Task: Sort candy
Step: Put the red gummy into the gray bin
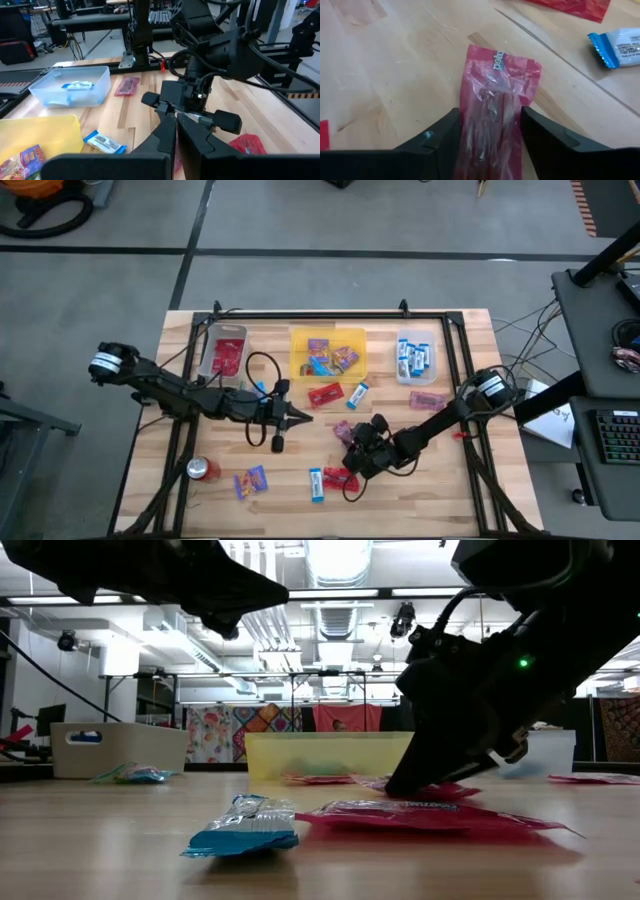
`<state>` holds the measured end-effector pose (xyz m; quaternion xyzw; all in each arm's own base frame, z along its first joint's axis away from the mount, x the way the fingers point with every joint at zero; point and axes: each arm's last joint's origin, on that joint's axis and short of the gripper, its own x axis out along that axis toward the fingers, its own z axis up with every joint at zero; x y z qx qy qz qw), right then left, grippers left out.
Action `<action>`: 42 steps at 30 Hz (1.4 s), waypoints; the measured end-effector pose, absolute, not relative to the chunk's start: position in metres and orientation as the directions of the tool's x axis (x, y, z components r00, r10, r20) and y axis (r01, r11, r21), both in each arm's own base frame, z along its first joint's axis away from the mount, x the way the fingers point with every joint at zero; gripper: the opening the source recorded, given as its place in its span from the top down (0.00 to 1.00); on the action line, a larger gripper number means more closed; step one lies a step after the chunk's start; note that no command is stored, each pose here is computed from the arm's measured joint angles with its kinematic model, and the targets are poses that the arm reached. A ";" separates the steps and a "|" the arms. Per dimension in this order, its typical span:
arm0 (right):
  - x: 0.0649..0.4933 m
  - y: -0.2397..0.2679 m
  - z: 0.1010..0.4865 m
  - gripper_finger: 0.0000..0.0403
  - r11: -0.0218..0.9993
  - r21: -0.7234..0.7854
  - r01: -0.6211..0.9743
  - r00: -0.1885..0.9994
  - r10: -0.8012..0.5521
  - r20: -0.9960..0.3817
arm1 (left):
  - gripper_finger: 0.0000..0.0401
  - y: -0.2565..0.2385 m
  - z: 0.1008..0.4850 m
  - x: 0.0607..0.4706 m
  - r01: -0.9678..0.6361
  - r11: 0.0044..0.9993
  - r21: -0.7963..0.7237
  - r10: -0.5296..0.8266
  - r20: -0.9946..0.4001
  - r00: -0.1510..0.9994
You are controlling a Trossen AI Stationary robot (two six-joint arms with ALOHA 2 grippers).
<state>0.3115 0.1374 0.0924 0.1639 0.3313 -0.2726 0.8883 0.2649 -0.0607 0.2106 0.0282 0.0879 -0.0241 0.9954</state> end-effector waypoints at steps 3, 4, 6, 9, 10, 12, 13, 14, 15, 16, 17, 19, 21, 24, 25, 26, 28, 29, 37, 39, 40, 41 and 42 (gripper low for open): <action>0.312 0.137 0.093 0.60 0.806 0.104 0.583 0.633 -0.371 -0.680 | 1.00 -0.061 0.210 0.265 0.053 0.997 0.051 -0.043 -0.181 0.983; 0.312 0.137 0.093 0.63 0.808 0.102 0.581 0.633 -0.369 -0.681 | 1.00 -0.061 0.210 0.265 0.053 0.997 0.049 -0.043 -0.179 0.983; 0.312 0.138 0.093 0.67 0.811 0.100 0.577 0.634 -0.367 -0.681 | 1.00 -0.061 0.210 0.265 0.053 0.997 0.049 -0.043 -0.180 0.983; 0.313 0.138 0.095 0.73 0.821 0.094 0.564 0.637 -0.359 -0.682 | 1.00 -0.061 0.209 0.266 0.050 0.998 0.034 -0.043 -0.183 0.982; 0.313 0.139 0.096 0.75 0.825 0.093 0.558 0.638 -0.354 -0.684 | 1.00 -0.061 0.208 0.266 0.049 0.998 0.030 -0.043 -0.186 0.982; 0.314 0.139 0.098 0.78 0.837 0.091 0.540 0.641 -0.339 -0.689 | 1.00 -0.061 0.206 0.267 0.049 0.998 0.029 -0.043 -0.193 0.980; 0.314 0.140 0.099 0.79 0.843 0.091 0.531 0.643 -0.330 -0.691 | 0.99 -0.061 0.205 0.268 0.049 0.998 0.027 -0.043 -0.193 0.980; 0.314 0.140 0.101 0.80 0.850 0.087 0.520 0.644 -0.324 -0.693 | 0.98 -0.062 0.204 0.268 0.048 0.999 0.020 -0.043 -0.192 0.980; 0.314 0.140 0.102 0.81 0.852 0.087 0.515 0.646 -0.320 -0.693 | 0.97 -0.062 0.203 0.268 0.047 0.999 0.016 -0.043 -0.195 0.980; 0.314 0.140 0.104 0.82 0.855 0.088 0.510 0.650 -0.317 -0.690 | 0.96 -0.062 0.203 0.269 0.046 0.999 0.008 -0.043 -0.193 0.980; 0.314 0.140 0.106 0.83 0.860 0.086 0.504 0.653 -0.314 -0.689 | 0.94 -0.062 0.202 0.270 0.045 0.999 0.003 -0.043 -0.193 0.980; 0.314 0.140 0.111 0.84 0.866 0.089 0.493 0.664 -0.308 -0.681 | 0.91 -0.063 0.200 0.270 0.045 0.999 0.001 -0.044 -0.196 0.980; 0.314 0.140 0.116 0.85 0.872 0.084 0.482 0.672 -0.306 -0.675 | 0.87 -0.063 0.199 0.271 0.046 0.999 0.002 -0.044 -0.202 0.978; 0.314 0.139 0.125 0.86 0.878 0.089 0.470 0.688 -0.301 -0.660 | 0.83 -0.063 0.197 0.272 0.051 0.999 0.014 -0.047 -0.209 0.977; 0.313 0.139 0.129 0.86 0.881 0.091 0.464 0.695 -0.298 -0.654 | 0.82 -0.063 0.197 0.272 0.057 0.998 0.022 -0.051 -0.206 0.977; 0.313 0.139 0.133 0.86 0.886 0.090 0.455 0.702 -0.295 -0.648 | 0.81 -0.063 0.197 0.272 0.066 0.997 0.037 -0.057 -0.208 0.977; 0.313 0.138 0.141 0.86 0.889 0.100 0.447 0.718 -0.290 -0.633 | 0.79 -0.064 0.197 0.272 0.109 0.991 0.074 -0.092 -0.208 0.974; 0.312 0.137 0.145 0.86 0.890 0.103 0.445 0.723 -0.288 -0.628 | 0.78 -0.065 0.197 0.272 0.136 0.986 0.096 -0.114 -0.209 0.971; 0.318 0.113 0.183 0.86 0.883 0.328 0.336 0.773 -0.059 -0.632 | 0.63 -0.068 0.188 0.275 0.247 0.921 0.301 -0.178 -0.240 0.954; 0.320 0.106 0.192 0.86 0.877 0.388 0.283 0.786 0.019 -0.617 | 0.58 -0.069 0.184 0.279 0.259 0.905 0.338 -0.177 -0.255 0.951; 0.321 0.102 0.195 0.86 0.873 0.414 0.260 0.791 0.053 -0.609 | 0.56 -0.069 0.183 0.281 0.261 0.899 0.352 -0.175 -0.259 0.950; 0.323 0.099 0.199 0.86 0.867 0.441 0.233 0.799 0.088 -0.594 | 0.54 -0.070 0.181 0.282 0.264 0.894 0.363 -0.173 -0.266 0.949; 0.323 0.095 0.202 0.86 0.862 0.461 0.212 0.803 0.116 -0.585 | 0.52 -0.070 0.180 0.284 0.267 0.889 0.372 -0.171 -0.271 0.947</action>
